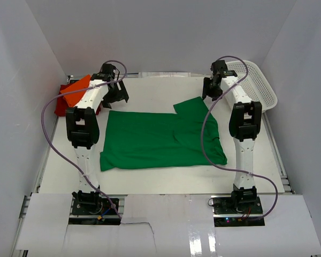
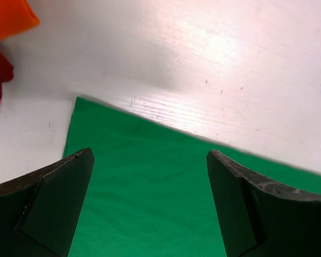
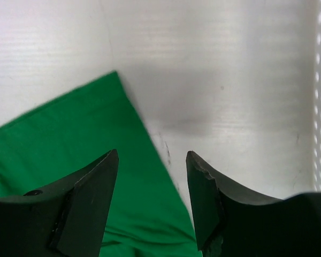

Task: Fold and stack the t-shirts
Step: Grap the side of the flattened tshirt furthest away from the robot with both arms

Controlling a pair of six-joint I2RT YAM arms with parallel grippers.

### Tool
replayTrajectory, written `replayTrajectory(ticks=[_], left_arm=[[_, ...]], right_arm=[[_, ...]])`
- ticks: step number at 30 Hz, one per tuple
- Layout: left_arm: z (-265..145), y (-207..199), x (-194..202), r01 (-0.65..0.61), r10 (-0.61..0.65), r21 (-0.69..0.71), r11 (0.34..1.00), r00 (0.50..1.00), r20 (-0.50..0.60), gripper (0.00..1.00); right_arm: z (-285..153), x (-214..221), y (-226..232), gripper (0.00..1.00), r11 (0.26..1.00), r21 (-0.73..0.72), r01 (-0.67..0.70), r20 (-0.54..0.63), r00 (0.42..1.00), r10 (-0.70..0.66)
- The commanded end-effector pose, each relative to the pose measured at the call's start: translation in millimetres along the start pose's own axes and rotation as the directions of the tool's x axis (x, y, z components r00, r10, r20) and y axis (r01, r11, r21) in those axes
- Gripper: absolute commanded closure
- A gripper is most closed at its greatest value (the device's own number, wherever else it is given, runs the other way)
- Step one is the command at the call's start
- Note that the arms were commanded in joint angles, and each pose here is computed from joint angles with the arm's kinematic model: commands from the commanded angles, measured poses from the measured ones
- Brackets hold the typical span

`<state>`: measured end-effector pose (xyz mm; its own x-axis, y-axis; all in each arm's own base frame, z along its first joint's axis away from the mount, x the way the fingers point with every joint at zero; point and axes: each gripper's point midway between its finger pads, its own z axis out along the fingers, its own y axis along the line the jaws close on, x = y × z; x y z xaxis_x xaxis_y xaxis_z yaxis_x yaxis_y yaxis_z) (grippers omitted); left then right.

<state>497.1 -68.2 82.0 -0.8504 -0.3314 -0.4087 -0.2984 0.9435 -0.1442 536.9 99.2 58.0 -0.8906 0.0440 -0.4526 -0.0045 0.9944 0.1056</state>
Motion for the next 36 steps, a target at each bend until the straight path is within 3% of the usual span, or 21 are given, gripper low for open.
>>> replayTrajectory(ticks=[1, 12, 17, 22, 28, 31, 36], left_arm=[[-14.5, -5.9, -28.0, -0.007, 0.008, -0.002, 1.000, 0.996, 0.087, 0.02], [1.0, 12.6, -37.0, 0.049, -0.047, -0.025, 0.998, 0.996, 0.082, 0.02], [3.2, 20.1, -37.3, 0.059, -0.056, -0.034, 0.998, 0.995, 0.082, 0.02], [8.9, 27.6, -32.9, 0.067, -0.064, -0.044, 0.997, 0.996, 0.068, 0.02], [14.6, 29.9, -29.7, 0.069, -0.067, -0.044, 0.997, 0.996, 0.056, 0.02], [21.2, 30.7, -22.2, 0.069, -0.067, -0.043, 0.997, 0.997, 0.034, 0.02], [34.1, 34.8, -8.8, 0.069, -0.070, -0.057, 0.996, 0.998, -0.005, 0.02]], right_arm=[[8.0, -31.2, 23.6, 0.40, 0.991, -0.131, 0.039, 0.120, 0.992, -0.023], [35.7, -41.7, 43.9, 0.42, 0.965, -0.254, 0.071, 0.169, 0.985, -0.027], [47.3, -37.8, 45.3, 0.51, 0.961, -0.267, 0.072, 0.166, 0.986, -0.028], [59.3, -28.7, 42.3, 0.53, 0.962, -0.260, 0.081, 0.153, 0.987, -0.041], [64.8, -27.7, 38.6, 0.71, 0.966, -0.243, 0.094, 0.154, 0.986, -0.057], [64.7, -26.5, 37.2, 0.90, 0.967, -0.236, 0.094, 0.149, 0.987, -0.060], [61.3, -28.3, 36.8, 0.92, 0.968, -0.232, 0.096, 0.157, 0.986, -0.060]])
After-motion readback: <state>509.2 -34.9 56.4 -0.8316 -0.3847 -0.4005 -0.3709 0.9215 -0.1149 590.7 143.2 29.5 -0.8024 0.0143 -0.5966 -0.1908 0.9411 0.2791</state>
